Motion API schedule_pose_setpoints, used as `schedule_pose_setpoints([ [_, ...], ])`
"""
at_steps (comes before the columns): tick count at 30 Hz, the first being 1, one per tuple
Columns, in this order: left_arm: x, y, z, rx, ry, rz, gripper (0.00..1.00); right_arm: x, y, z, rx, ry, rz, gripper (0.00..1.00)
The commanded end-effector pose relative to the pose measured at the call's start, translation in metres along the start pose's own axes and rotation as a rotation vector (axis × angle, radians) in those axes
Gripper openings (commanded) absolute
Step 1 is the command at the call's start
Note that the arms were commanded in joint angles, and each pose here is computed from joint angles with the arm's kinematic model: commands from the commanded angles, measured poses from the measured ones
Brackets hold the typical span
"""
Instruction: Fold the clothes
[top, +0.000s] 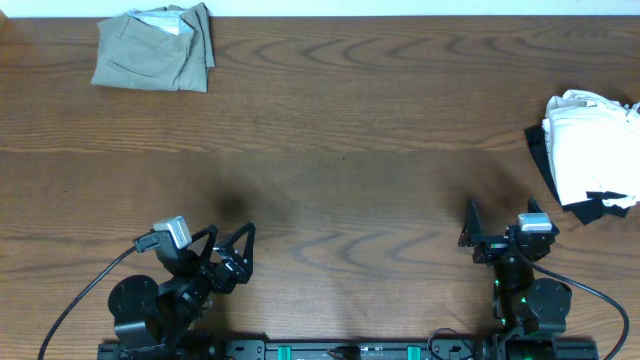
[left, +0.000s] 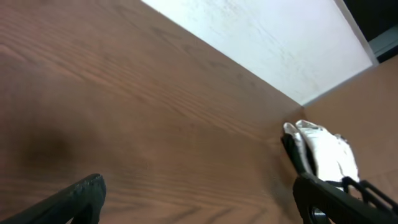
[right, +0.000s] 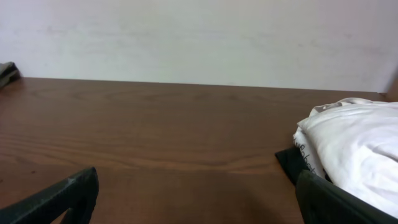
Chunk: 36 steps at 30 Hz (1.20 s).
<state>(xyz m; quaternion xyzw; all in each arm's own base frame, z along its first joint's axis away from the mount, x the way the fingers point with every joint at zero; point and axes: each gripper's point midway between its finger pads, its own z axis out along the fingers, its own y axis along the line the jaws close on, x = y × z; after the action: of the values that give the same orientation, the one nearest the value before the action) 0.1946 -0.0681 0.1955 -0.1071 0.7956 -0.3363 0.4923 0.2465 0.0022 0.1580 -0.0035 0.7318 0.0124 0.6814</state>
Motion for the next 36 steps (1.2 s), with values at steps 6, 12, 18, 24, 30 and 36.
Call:
schedule_pose_setpoints([
  [6,-0.026,-0.026,-0.001,0.068,-0.152,0.508,0.98,0.001,-0.002,0.000,0.010,0.000,-0.015,0.99],
  [12,-0.043,-0.026,0.003,0.074,-0.296,0.547,0.98,0.000,-0.002,0.000,0.010,0.000,-0.015,0.99],
  [18,-0.047,0.006,0.013,-0.007,-0.393,0.442,0.98,0.000,-0.002,0.000,0.010,0.000,-0.015,0.99],
  [24,-0.039,0.033,0.023,-0.068,-0.408,0.431,0.98,0.001,-0.002,0.000,0.010,0.001,-0.015,0.99],
  [30,-0.029,0.048,0.031,-0.107,-0.387,0.499,0.98,0.001,-0.002,0.000,0.010,0.000,-0.015,0.99],
  [36,-0.027,0.057,0.032,-0.145,-0.371,0.530,0.98,0.001,-0.002,0.000,0.009,0.000,-0.015,0.99],
])
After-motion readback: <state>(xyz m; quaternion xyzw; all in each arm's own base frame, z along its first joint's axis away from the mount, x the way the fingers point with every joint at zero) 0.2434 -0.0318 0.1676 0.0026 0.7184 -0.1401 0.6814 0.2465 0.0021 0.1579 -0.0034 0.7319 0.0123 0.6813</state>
